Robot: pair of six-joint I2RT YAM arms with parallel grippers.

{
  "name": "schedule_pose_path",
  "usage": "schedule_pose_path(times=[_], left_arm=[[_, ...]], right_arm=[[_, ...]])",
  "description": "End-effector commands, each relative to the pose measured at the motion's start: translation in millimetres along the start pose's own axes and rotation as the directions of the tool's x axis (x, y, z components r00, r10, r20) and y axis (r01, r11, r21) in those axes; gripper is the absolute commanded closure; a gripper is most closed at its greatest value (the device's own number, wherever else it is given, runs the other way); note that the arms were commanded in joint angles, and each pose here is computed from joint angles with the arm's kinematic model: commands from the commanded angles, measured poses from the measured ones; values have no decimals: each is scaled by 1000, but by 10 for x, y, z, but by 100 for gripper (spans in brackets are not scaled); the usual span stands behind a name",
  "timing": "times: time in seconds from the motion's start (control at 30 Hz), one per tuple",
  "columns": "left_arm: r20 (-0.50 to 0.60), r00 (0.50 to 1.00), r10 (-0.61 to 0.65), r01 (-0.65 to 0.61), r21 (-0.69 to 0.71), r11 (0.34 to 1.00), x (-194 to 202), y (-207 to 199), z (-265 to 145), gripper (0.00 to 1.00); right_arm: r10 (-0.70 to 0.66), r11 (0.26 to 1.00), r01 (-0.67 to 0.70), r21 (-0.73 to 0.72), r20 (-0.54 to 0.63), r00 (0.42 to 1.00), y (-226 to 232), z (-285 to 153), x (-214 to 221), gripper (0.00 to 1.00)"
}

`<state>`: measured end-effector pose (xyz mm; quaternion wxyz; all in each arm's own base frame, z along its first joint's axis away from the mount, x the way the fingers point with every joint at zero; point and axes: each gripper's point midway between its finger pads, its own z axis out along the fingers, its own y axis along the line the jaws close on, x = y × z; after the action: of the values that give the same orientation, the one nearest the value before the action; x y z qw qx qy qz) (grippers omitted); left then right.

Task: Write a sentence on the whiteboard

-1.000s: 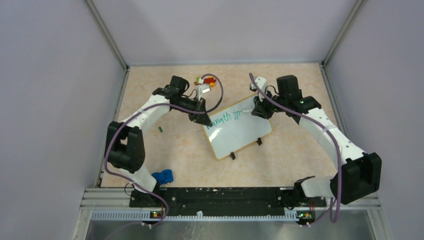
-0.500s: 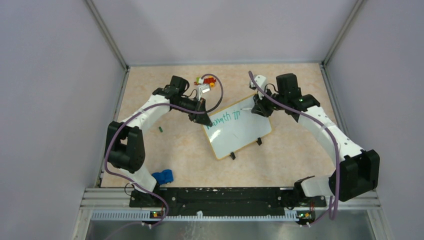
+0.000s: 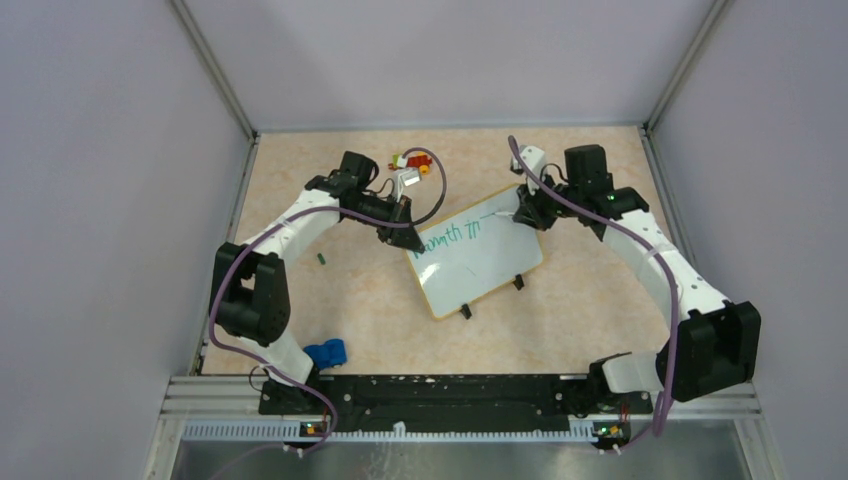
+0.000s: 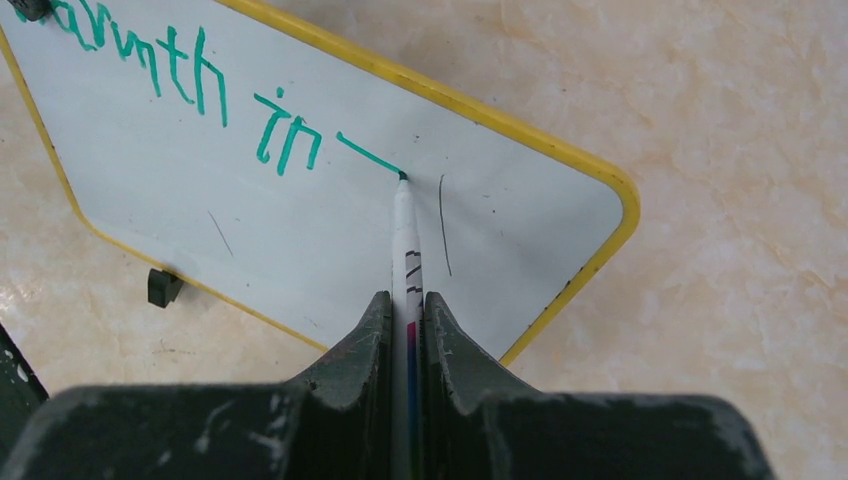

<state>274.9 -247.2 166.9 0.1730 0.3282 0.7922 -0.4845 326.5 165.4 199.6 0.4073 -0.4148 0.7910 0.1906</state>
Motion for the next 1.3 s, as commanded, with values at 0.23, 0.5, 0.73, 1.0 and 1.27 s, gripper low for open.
schedule_pose_path(times=[0.23, 0.5, 0.73, 1.0, 1.27], left_arm=[[12, 999, 37, -37, 19, 999, -58, -70, -39, 100], [12, 999, 41, -41, 13, 999, -52, -68, -47, 100], [9, 999, 37, -37, 18, 999, -56, -59, -32, 100], [8, 999, 38, -38, 17, 999, -63, -57, -36, 100], [6, 999, 37, -37, 18, 999, -58, -56, -33, 100]], right_arm=[[-63, 998, 65, -9, 114, 991, 21, -196, -443, 100], [-61, 998, 63, -14, 119, 991, -9, -118, -502, 100], [-60, 998, 63, -21, 100, 993, 5, -33, -454, 100], [-43, 998, 45, -35, 58, 997, 59, 36, -234, 100], [-30, 998, 32, -50, 28, 999, 163, 35, -31, 100]])
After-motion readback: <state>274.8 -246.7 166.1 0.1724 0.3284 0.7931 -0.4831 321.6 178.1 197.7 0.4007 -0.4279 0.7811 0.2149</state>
